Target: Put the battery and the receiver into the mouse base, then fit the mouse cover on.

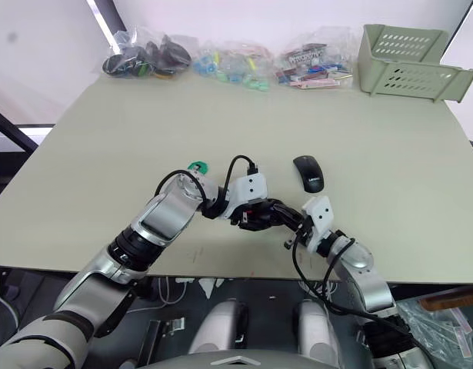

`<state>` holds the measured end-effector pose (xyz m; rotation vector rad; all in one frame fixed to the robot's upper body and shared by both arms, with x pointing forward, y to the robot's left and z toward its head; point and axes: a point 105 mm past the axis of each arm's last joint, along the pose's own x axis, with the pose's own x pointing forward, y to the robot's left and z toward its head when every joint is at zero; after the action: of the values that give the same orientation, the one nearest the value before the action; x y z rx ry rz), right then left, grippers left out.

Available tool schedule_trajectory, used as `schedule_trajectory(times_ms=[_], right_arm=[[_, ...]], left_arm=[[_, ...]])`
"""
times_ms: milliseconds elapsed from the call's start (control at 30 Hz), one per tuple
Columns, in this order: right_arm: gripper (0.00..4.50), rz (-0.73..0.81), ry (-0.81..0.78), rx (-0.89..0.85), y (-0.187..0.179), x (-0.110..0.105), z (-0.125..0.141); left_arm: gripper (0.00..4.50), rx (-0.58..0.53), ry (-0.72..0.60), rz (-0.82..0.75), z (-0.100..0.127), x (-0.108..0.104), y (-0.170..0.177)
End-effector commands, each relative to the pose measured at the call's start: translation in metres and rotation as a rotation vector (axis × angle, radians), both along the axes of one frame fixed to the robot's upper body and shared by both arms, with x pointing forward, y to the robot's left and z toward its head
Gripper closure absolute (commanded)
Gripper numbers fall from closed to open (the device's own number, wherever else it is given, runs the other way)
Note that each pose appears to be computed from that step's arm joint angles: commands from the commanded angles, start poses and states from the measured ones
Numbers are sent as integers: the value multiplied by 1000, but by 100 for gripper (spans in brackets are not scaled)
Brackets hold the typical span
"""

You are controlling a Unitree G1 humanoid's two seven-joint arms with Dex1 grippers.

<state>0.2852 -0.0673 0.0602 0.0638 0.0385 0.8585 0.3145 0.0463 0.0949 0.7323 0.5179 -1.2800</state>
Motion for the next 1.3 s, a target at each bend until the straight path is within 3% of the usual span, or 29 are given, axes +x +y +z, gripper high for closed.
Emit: schedule_trajectory(times_ms=[33,133,367,467,500,600,733,767,1200,1300], right_arm=[[447,13,168,-78,2,-11,-51],[447,3,148,-59,-3,-7,-43],[447,78,-31,26,-29,-10,40],[376,140,-75,-4,-54,-24,78],[316,182,-77,-42,-60,-33,83],[213,289,-46,-147,-80,-59,95],[21,284,-26,-203,-99,-71,113],[9,276,-24,-223,-104,-74,116],[9,166,23,-292,-133,-98,113],[0,162,25,-278,-133,-98,111]], left_arm=[[157,11,39,-26,-11,-8,-7],[157,10,43,-26,-12,-9,-8],[157,7,48,-25,-13,-9,-8],[157,5,49,-22,-13,-8,-8],[157,4,50,-22,-14,-8,-9],[157,-3,49,-20,-13,-7,-10],[157,-10,49,-18,-12,-5,-11],[157,-12,49,-18,-12,-5,-11],[157,-48,23,-23,-6,0,-10],[45,-100,-6,-24,7,3,-10]])
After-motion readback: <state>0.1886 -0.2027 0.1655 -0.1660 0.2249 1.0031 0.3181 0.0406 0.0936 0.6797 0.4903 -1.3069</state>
